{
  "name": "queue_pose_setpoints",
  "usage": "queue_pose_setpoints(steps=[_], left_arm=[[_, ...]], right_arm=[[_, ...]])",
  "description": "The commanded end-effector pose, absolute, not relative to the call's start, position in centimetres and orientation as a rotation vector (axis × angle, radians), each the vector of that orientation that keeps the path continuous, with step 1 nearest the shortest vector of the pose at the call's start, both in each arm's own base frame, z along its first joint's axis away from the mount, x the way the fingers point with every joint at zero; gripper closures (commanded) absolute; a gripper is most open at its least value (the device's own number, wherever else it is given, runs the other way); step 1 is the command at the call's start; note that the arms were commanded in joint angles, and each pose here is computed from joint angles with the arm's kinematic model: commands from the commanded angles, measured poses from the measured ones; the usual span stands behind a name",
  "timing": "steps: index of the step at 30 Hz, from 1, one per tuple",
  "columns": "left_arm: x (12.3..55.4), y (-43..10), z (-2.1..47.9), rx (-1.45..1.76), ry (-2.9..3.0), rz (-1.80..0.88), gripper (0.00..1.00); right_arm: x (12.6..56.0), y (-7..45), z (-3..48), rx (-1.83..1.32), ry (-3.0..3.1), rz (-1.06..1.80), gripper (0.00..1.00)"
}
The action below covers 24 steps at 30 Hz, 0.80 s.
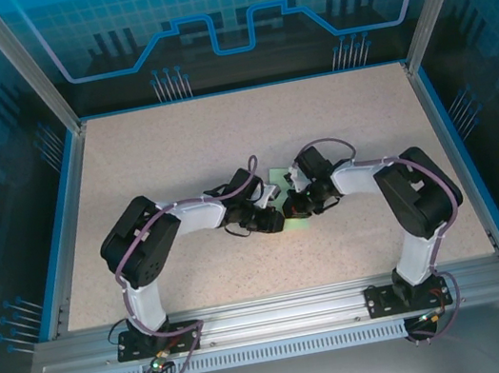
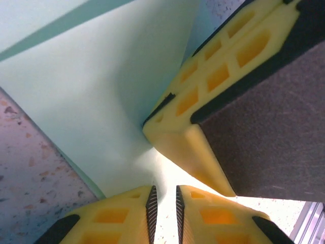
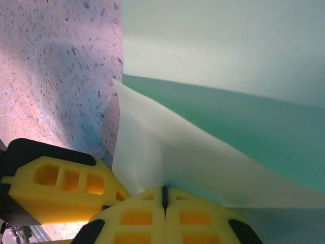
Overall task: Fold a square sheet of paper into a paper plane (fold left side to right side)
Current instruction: Fold the triangle a second time at the center of the table.
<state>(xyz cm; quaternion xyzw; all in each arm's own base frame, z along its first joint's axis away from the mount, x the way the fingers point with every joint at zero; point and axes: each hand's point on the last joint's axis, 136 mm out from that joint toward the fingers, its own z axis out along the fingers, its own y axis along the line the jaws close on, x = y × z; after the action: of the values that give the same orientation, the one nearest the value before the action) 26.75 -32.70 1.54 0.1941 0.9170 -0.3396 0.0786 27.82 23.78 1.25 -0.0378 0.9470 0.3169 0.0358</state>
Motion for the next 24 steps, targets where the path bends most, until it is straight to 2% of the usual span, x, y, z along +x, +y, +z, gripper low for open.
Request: queue_pose_setpoints(steps=[1,7,24], left_arm=[[24.9,-30.9,-2.5,0.606,2.881,-0.847,0.78],[24.8,-30.7,-2.7,0.607,2.888,-0.840,0.78],[24.6,-30.6,-2.9,0.607,2.890,-0.839,0.78]], right_arm=[[28.0,23.3,0.3,-0.124,2.953,0.871,1.00],[28.6,21.0,-0.4,-0.108,2.991,0.698,1.00],[32.3,15.6,-0.8,0.042,2.990,0.600,1.00]])
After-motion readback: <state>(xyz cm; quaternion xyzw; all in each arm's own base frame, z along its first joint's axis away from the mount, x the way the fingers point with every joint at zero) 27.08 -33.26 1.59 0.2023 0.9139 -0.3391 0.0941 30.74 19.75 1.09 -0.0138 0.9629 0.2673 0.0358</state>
